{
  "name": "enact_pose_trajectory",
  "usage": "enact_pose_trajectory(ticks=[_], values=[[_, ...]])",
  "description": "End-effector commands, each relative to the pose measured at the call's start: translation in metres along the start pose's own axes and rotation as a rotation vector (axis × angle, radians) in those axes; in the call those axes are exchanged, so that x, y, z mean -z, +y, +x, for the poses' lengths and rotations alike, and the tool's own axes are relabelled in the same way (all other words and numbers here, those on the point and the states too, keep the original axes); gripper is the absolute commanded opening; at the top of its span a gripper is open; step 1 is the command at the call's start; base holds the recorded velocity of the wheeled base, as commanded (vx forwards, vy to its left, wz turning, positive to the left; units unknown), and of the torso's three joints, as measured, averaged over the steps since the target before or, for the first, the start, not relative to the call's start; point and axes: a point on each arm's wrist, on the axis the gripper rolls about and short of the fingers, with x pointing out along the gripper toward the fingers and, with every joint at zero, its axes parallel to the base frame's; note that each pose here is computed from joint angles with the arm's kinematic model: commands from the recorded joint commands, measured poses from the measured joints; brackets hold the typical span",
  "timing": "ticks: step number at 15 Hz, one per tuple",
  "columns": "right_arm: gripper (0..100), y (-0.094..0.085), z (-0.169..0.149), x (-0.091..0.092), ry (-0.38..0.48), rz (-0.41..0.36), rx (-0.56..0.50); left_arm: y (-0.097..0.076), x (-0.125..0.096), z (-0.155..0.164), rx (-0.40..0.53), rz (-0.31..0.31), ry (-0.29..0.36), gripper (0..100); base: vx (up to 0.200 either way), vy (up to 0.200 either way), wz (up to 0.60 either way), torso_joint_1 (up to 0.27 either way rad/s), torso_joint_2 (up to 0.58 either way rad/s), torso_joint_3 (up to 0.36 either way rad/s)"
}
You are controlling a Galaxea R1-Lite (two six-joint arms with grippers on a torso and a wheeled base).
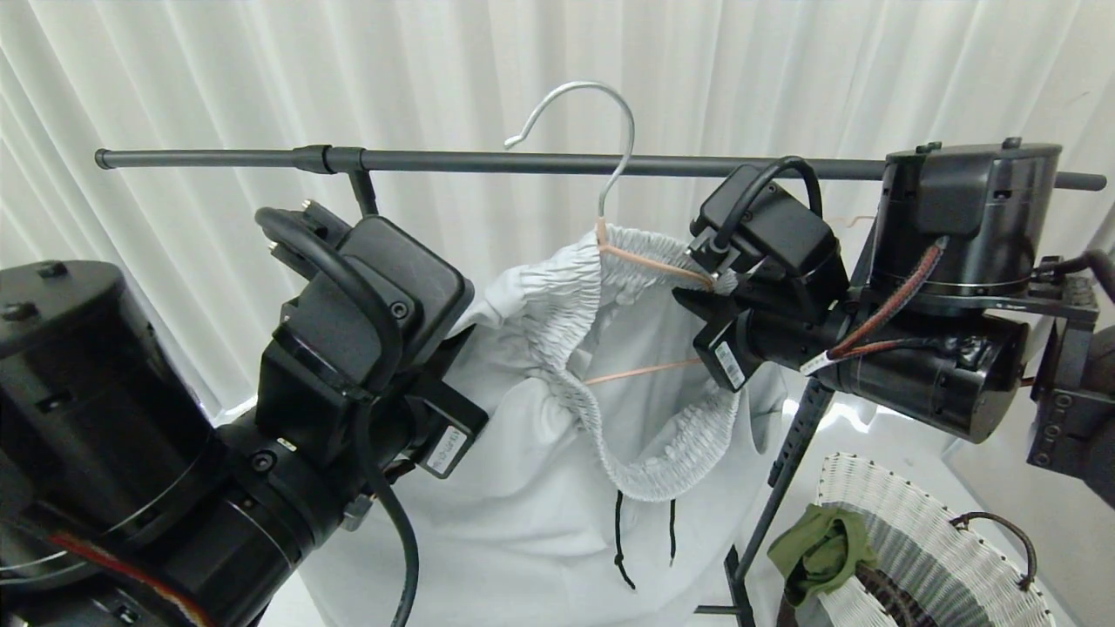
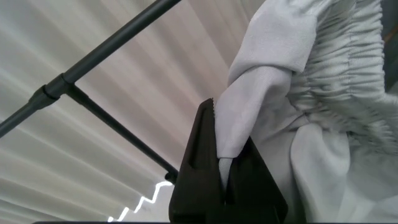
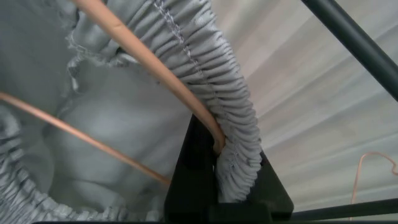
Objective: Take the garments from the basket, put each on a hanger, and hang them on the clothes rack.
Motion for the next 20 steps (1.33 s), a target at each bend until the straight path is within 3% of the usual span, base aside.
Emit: enact_pose_trajectory(ticks=[1,6,7,14,17,20], values=[[0,-0.001,-0.002,-0.002,-0.007,0.003,0.007,0.001,0.0,-0.001,-0.002,0.0,0.0,0,0.0,0.0,0.0,0.0,0.0,0.0],[0,0.002,-0.006,-0.003,-0.01,0.004,-0.002,0.001,0.0,-0.002,-0.004,-0.007,0.0,0,0.0,0.0,0.0,0.0,0.0,0.0],[0,0.003,-0.008,-0.002,-0.009,0.003,-0.003,0.002,0.0,-0.002,-0.006,-0.014,0.0,100,0.0,0.0,0.0,0.0,0.0,0.0],[0,-0.003,-0.014,-0.006,-0.042,0.013,0.024,0.012,0.014,-0.023,-0.018,-0.055,0.006,100,0.0,0.0,0.0,0.0,0.0,0.0],[0,-0.013,-0.013,-0.002,-0.015,0.022,0.087,0.019,0.013,-0.031,-0.031,-0.074,-0.016,100,0.0,0.0,0.0,0.0,0.0,0.0],[0,-0.02,-0.012,0.001,-0.004,0.027,0.112,0.024,0.021,-0.047,0.013,-0.077,-0.06,100,0.0,0.0,0.0,0.0,0.0,0.0]])
